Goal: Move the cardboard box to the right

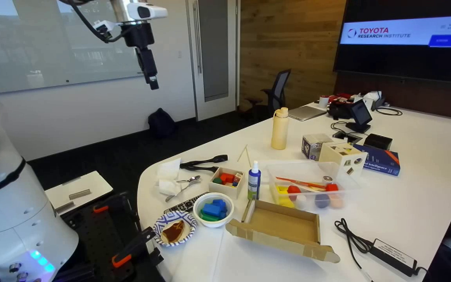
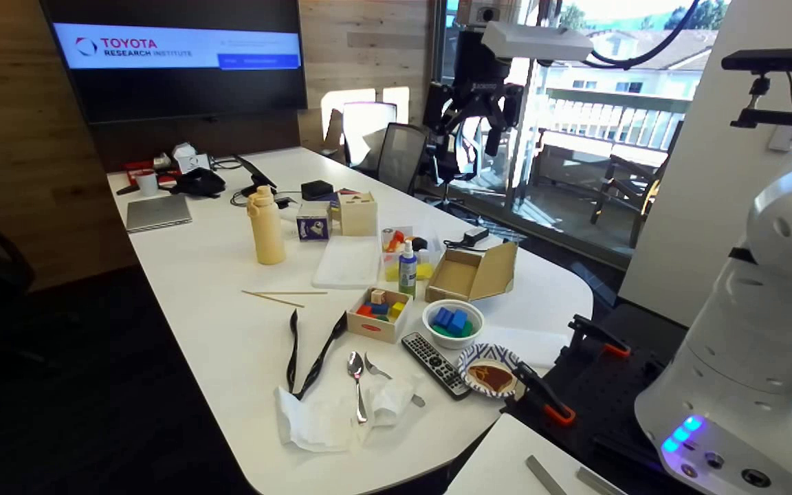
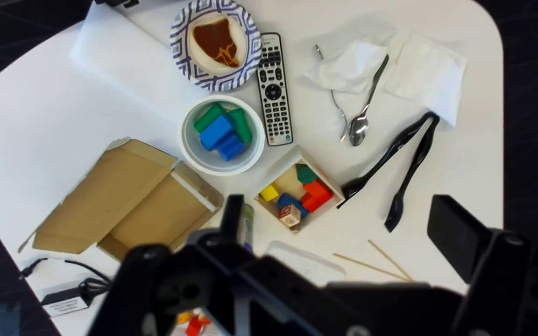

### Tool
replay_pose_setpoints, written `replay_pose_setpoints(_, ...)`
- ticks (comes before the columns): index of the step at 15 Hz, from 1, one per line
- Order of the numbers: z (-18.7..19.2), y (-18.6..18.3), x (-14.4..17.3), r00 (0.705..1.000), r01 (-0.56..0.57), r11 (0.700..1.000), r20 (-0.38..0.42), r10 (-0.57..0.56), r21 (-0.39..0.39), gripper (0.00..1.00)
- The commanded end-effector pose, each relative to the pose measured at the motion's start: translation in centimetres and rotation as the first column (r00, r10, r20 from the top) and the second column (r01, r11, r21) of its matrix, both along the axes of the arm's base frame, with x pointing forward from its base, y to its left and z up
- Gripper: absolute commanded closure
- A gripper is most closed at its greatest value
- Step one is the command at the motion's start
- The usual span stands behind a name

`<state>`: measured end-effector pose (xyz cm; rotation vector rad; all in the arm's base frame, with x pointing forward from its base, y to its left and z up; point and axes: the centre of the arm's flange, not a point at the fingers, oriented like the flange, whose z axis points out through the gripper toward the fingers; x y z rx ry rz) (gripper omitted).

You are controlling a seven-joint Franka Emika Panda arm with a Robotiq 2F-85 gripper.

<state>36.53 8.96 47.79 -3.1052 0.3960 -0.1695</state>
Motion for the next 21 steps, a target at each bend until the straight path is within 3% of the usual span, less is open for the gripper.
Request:
replay_pose_setpoints(1, -2.5, -7.1, 6.9, 0.98, 0.199, 0.979, 0.012, -0.199, 0.035, 0.0)
replay_pose_setpoints(6, -8.7, -20.1, 12.5, 0.892, 0.444, 0.892, 0.055, -0.449, 0.083, 0.0)
replay_pose_setpoints(10, -15.6, -28.2, 15.4, 0.82, 0.571, 0.819, 0.005, -0.572, 0.061, 0.0)
replay_pose_setpoints(15, -22.8, -33.4, 16.5, 0.744, 0.666, 0.746, -0.081, -0.664, 0.008, 0.0)
replay_pose_setpoints(21, -29.6, -36.3, 16.2, 0.656, 0.747, 0.664, -0.143, -0.741, -0.011, 0.0)
